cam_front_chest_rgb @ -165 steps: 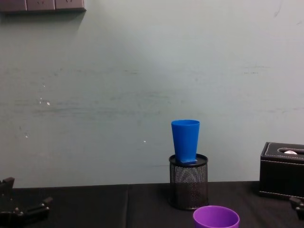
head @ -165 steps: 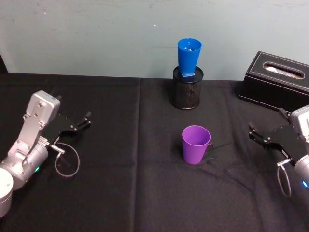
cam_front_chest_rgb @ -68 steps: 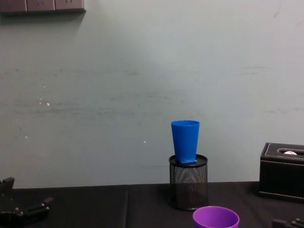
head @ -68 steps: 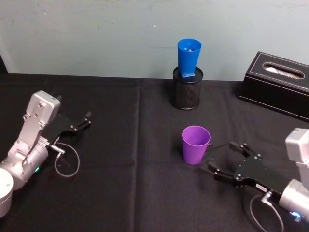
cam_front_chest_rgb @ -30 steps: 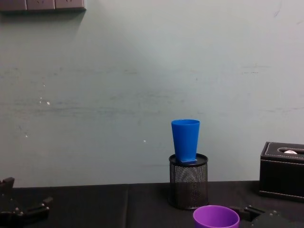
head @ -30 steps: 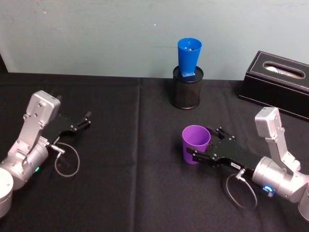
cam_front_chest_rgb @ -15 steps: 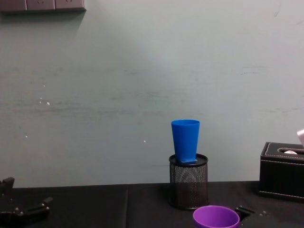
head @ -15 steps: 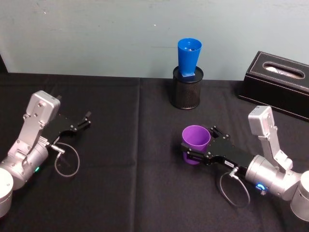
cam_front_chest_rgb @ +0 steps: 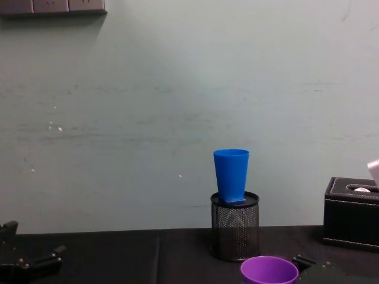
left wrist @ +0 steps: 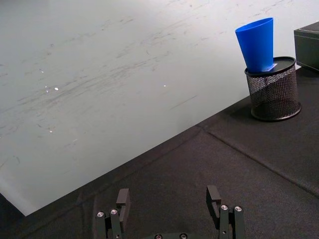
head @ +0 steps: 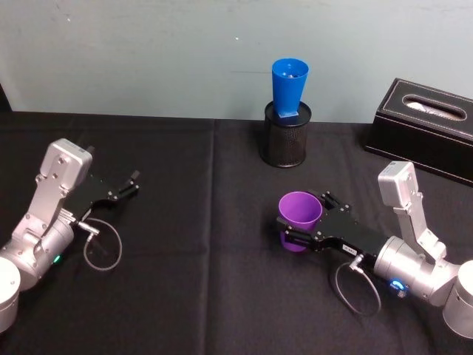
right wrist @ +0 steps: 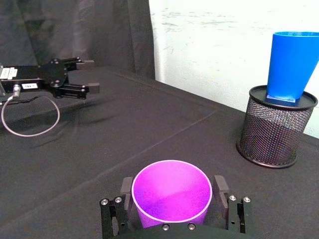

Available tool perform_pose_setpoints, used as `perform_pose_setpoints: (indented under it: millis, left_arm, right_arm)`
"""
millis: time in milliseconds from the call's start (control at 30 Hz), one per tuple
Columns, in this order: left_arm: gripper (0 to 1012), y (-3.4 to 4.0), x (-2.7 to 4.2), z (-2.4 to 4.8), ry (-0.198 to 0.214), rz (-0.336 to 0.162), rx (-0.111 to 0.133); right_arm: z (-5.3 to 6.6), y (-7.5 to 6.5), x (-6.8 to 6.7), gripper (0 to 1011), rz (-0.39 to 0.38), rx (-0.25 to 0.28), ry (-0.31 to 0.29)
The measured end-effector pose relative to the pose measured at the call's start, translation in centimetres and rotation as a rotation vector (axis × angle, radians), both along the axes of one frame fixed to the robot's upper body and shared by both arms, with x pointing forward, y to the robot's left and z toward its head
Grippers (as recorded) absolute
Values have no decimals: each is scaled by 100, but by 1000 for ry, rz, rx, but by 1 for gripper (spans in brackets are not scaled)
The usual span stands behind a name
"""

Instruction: Pick up one cup with a gripper and tap it against the other cup.

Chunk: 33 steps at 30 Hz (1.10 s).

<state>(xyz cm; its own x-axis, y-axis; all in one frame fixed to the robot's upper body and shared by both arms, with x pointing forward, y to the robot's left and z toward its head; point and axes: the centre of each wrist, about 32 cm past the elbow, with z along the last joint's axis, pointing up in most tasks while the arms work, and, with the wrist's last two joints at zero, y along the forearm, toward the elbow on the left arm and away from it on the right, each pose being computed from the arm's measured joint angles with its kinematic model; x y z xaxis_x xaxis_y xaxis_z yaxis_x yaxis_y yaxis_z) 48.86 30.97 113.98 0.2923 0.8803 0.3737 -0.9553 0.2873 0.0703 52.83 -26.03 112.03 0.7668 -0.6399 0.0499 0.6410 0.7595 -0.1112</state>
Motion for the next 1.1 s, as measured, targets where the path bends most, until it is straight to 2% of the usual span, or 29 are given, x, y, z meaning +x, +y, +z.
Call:
perform_pose_setpoints:
  millis: [200,400,500,1100]
  left_arm:
    - [1004,0,0,0,0,0,0]
    - [1005,0,0,0,0,0,0]
    - [1004,0,0,0,0,0,0]
    - [1004,0,0,0,0,0,0]
  right_arm:
    - [0,-3,-1,1003,-1,2,0]
    - [1,-4,-2,893,-1,3,0]
    - [1,-5,-2,804,-1,3,1]
    - [1,-7,-2,724,-1,4,1]
